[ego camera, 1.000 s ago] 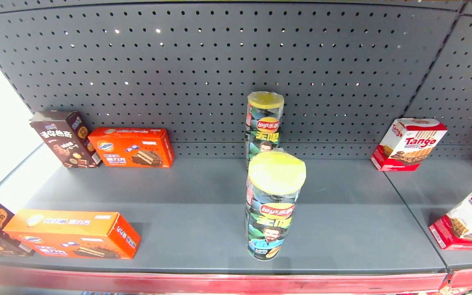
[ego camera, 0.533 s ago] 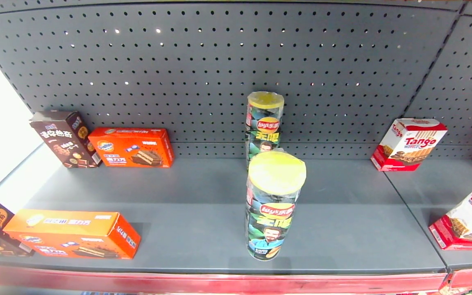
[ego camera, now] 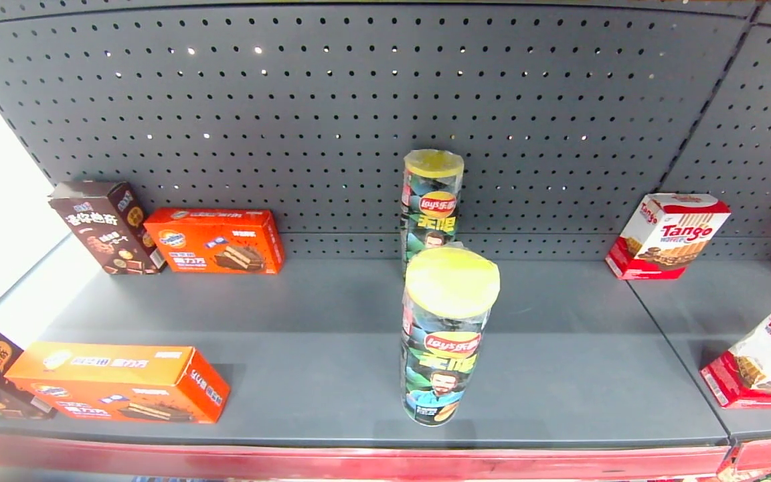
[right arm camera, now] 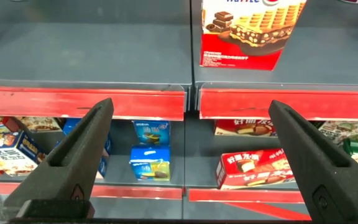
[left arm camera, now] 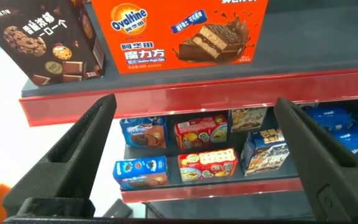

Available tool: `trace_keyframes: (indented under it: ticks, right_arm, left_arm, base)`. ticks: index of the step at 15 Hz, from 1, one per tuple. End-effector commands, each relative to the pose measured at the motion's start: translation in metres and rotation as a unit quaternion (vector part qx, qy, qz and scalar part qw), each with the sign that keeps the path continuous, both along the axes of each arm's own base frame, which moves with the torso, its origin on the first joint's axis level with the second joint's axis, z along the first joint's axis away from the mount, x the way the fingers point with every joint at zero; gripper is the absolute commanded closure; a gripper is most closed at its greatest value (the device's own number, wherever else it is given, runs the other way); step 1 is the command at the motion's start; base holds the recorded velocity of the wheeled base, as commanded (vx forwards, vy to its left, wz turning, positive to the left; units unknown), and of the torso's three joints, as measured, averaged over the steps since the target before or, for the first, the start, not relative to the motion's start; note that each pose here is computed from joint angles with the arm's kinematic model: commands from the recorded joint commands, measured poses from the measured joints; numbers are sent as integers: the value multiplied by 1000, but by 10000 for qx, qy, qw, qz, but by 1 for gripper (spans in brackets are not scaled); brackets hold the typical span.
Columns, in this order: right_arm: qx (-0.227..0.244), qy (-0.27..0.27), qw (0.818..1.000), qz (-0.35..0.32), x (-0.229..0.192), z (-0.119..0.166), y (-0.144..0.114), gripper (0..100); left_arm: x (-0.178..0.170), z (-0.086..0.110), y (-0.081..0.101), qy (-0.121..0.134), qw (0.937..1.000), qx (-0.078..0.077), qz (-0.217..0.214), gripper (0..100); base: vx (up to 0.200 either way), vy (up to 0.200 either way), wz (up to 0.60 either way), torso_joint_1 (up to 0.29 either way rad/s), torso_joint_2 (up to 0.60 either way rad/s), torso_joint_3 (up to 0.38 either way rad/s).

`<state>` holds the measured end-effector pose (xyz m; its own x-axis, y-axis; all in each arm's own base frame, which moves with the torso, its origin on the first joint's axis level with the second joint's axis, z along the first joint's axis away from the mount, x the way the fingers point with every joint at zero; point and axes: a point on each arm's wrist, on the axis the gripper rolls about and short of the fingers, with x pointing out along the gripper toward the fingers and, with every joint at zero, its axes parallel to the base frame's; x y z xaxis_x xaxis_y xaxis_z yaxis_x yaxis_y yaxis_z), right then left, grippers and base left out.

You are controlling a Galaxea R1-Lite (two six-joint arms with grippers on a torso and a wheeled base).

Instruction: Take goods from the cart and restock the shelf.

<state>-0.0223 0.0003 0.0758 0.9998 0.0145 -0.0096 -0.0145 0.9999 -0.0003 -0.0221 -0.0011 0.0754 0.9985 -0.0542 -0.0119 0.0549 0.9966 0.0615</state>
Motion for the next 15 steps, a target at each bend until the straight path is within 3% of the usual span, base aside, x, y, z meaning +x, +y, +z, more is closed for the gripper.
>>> trace_keyframes:
  ticks: [1,2,3,15]
  right_arm:
    - [2,-9,10000,4,0,0,0,0]
    - [2,-9,10000,4,0,0,0,0]
    - [2,-9,10000,4,0,0,0,0]
    - [2,-9,10000,-3,0,0,0,0]
  left_arm:
    - [0,0,0,10,10000,-4,-5,0]
    - [0,0,0,18,9998,-172,20,0]
    - [0,0,0,22,9997,-233,29,0]
    - [0,0,0,21,9997,-226,21,0]
  base:
    - [0,-200,0,2,2,12]
    - [0,0,0,0,0,0]
    - [0,0,0,0,0,0]
    - [-17,0,0,0,0,0]
